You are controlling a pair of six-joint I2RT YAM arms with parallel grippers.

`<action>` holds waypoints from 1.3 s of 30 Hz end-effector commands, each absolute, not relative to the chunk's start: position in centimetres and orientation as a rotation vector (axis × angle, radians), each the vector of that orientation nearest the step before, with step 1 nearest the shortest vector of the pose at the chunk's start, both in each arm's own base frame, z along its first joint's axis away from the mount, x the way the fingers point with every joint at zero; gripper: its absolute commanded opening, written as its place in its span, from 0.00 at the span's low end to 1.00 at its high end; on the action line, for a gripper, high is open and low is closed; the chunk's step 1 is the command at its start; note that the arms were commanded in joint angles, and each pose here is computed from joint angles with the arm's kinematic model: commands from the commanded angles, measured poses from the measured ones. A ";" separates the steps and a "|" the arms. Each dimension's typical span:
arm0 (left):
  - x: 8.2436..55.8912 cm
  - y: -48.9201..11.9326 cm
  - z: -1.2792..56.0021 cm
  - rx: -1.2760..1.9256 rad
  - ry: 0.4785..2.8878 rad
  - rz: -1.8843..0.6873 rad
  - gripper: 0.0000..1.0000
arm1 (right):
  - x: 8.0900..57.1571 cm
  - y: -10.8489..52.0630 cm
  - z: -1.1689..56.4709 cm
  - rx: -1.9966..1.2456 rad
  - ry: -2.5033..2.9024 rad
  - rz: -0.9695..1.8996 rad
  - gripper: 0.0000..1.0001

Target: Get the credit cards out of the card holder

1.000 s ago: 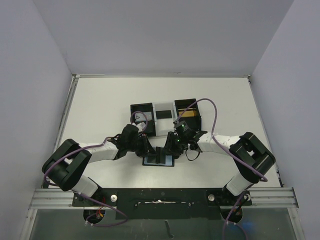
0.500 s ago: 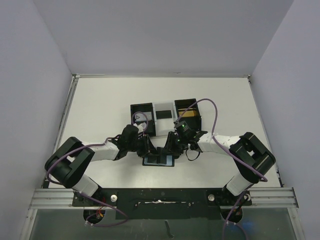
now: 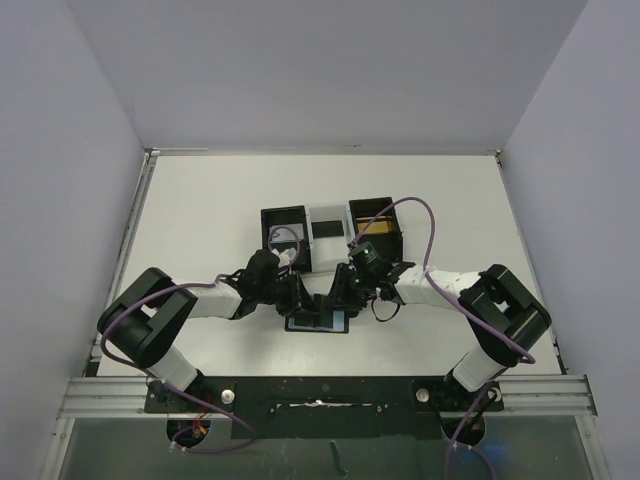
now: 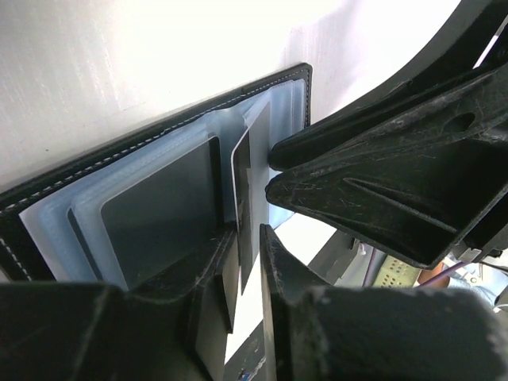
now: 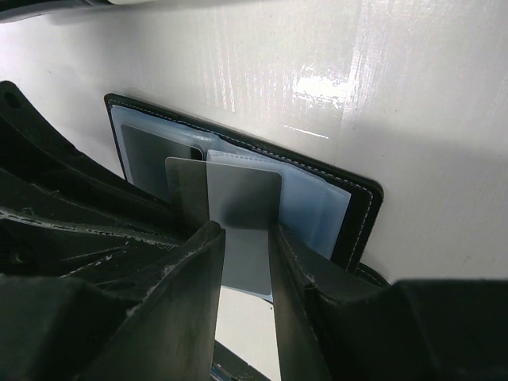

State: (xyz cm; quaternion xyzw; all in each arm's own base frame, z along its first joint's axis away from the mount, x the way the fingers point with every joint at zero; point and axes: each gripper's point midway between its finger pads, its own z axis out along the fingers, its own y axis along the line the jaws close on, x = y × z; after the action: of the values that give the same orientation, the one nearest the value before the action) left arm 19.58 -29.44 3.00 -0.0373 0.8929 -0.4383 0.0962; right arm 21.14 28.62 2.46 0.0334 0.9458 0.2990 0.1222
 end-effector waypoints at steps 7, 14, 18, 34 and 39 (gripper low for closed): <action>20.9 -29.5 4.6 -0.049 2.574 -1.235 0.02 | 21.5 25.5 0.8 0.150 2.795 0.610 0.30; 21.2 -27.9 5.2 -0.061 2.555 -1.140 0.00 | 22.4 25.1 1.9 0.106 2.764 0.554 0.29; 21.4 -28.1 5.5 -0.045 2.549 -1.151 0.00 | 22.8 25.9 3.0 0.068 2.737 0.604 0.30; 21.5 -28.9 5.6 -0.039 2.544 -1.206 0.01 | 21.5 28.3 2.6 0.032 2.754 0.748 0.32; 20.9 -29.9 5.5 -0.012 2.545 -1.299 0.15 | 21.0 28.4 2.1 0.045 2.762 0.786 0.32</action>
State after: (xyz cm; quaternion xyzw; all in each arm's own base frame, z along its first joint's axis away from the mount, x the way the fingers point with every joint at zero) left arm 20.05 -28.12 3.83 -0.0237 0.9037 -0.4058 0.1344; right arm 21.48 28.06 2.46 0.0142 0.9556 0.2580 0.1414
